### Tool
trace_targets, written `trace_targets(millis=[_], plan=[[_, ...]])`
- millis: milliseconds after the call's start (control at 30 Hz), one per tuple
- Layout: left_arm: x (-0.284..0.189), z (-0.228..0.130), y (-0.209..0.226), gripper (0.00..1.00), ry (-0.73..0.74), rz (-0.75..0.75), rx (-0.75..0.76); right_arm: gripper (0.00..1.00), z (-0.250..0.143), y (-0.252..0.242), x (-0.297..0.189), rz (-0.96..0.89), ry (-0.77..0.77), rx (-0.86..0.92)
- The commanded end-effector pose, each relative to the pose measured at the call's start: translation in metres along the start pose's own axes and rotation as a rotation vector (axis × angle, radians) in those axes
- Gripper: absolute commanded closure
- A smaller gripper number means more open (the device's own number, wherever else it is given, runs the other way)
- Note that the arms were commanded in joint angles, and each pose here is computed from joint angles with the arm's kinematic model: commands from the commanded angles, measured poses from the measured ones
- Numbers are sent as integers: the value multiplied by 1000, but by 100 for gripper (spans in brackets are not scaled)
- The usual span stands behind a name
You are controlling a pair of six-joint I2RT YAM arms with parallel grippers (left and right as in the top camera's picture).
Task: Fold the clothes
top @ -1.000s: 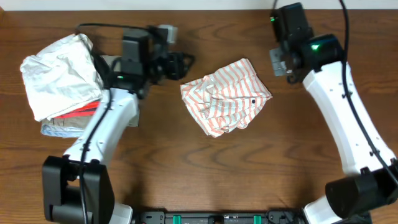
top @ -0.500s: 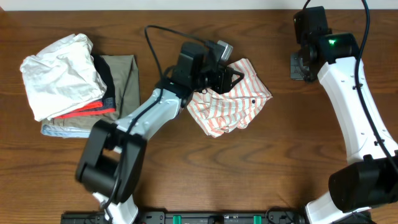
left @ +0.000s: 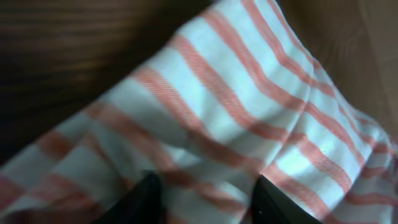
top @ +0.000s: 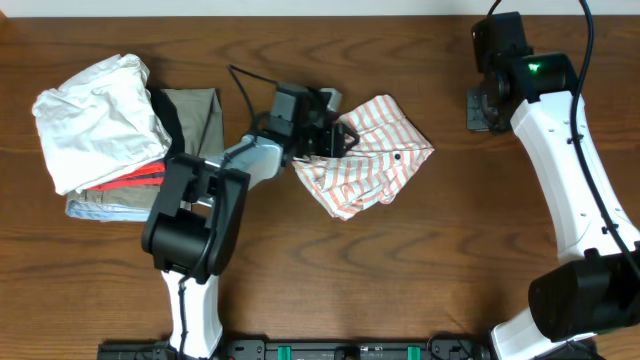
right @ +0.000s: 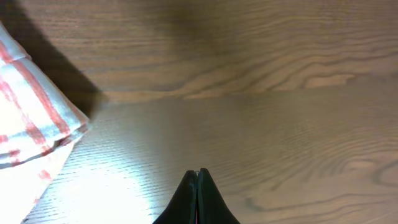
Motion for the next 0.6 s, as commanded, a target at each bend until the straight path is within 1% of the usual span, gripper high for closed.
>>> trace_targets(millis=[0, 167, 300, 367, 467, 567], plan=[[-13, 11, 3, 52, -26, -21, -19, 99, -1, -2, 1, -7, 2, 20], [-49, 50, -36, 52, -118, -89, 64, 99, -1, -3, 1, -8, 2, 20], [-96, 87, -84, 52, -221, -125, 164, 99, 1, -6, 1, -22, -4, 22], [-116, 97, -103, 52, -253, -131, 195, 99, 3, -12, 2, -48, -13, 21], [-127, 96, -121, 52, -251, -140, 209, 99, 6, -25, 4, -74, -15, 52], [-115, 82, -126, 52, -192, -144, 185, 99, 9, -42, 9, -94, -7, 134]])
Point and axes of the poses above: each gripper's point midway between its finger pads, its own x axis out along the fingers, its own y axis along the line the jaws close on, z = x × y, the point moved 1 cm from there along -x, back along the fingers, and after that the axes turned 12 degrees about x, right-handed, at the moved point
